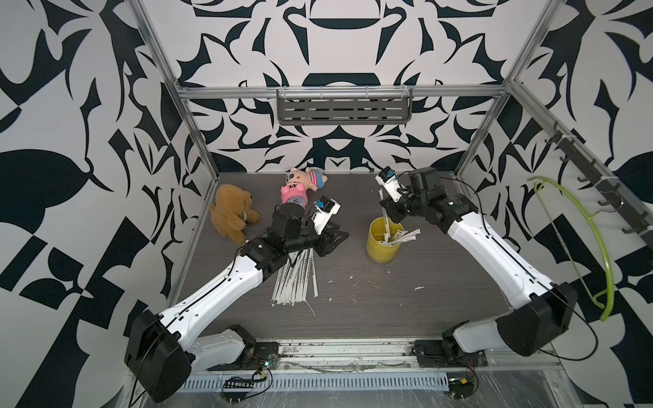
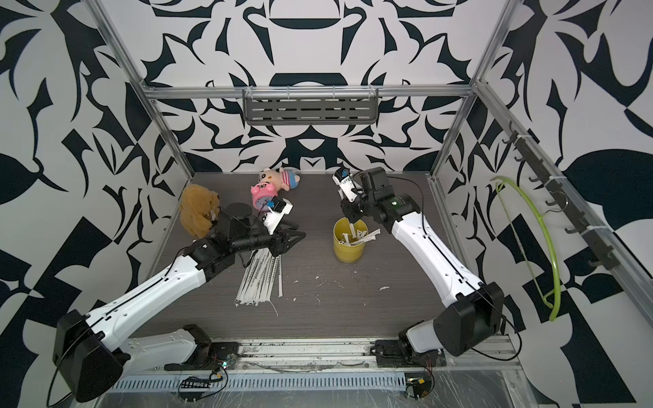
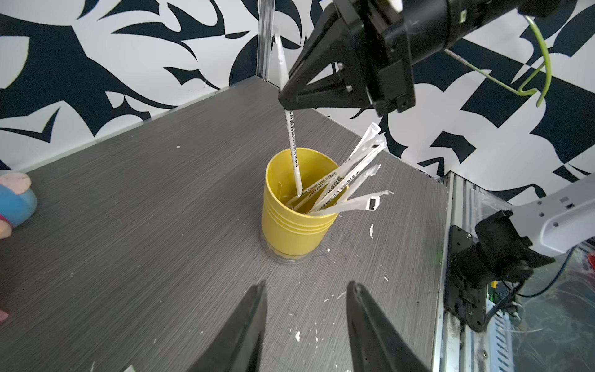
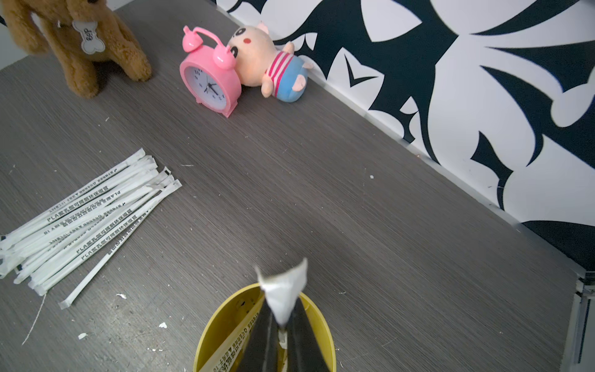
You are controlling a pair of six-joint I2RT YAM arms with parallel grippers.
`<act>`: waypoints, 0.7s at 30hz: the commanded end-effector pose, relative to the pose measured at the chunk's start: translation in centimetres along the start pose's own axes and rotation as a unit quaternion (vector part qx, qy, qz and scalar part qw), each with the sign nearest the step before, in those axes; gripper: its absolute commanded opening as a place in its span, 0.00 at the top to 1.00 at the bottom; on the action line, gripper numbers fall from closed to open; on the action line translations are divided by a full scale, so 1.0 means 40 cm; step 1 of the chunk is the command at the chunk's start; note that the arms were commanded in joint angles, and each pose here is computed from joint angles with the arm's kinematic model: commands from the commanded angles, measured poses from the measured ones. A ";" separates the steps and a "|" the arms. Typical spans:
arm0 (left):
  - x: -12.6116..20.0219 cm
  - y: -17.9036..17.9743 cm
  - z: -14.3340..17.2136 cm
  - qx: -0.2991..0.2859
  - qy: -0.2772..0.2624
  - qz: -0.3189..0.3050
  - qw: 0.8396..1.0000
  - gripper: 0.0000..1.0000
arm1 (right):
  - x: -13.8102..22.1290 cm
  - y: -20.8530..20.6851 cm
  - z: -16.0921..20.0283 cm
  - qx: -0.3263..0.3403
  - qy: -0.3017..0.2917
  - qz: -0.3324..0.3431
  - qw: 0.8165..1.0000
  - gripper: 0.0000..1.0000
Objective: Take the straws out of the storage container
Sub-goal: Pick up the straw from the container.
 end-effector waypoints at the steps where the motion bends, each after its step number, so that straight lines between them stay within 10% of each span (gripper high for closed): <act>1: 0.017 -0.009 -0.011 -0.005 -0.020 -0.002 1.000 0.54 | 0.086 0.010 -0.078 0.002 -0.081 0.007 0.997 0.89; 13: 0.065 -0.018 -0.023 0.012 -0.032 -0.034 0.999 0.54 | 0.258 0.083 -0.195 -0.007 -0.177 0.005 0.984 0.91; 21: 0.092 -0.024 -0.033 0.091 0.020 -0.051 0.994 0.53 | 0.295 0.142 -0.230 -0.152 -0.150 -0.081 0.973 0.98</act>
Point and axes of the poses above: each gripper's point midway between its finger pads, its own x axis back along the fingers, its own y axis along the line the jaws close on, z = x × y, the point moved 9 cm from there along x, back along the fingers, and after that the axes turned 6 degrees about -x, right-handed, at the moved point
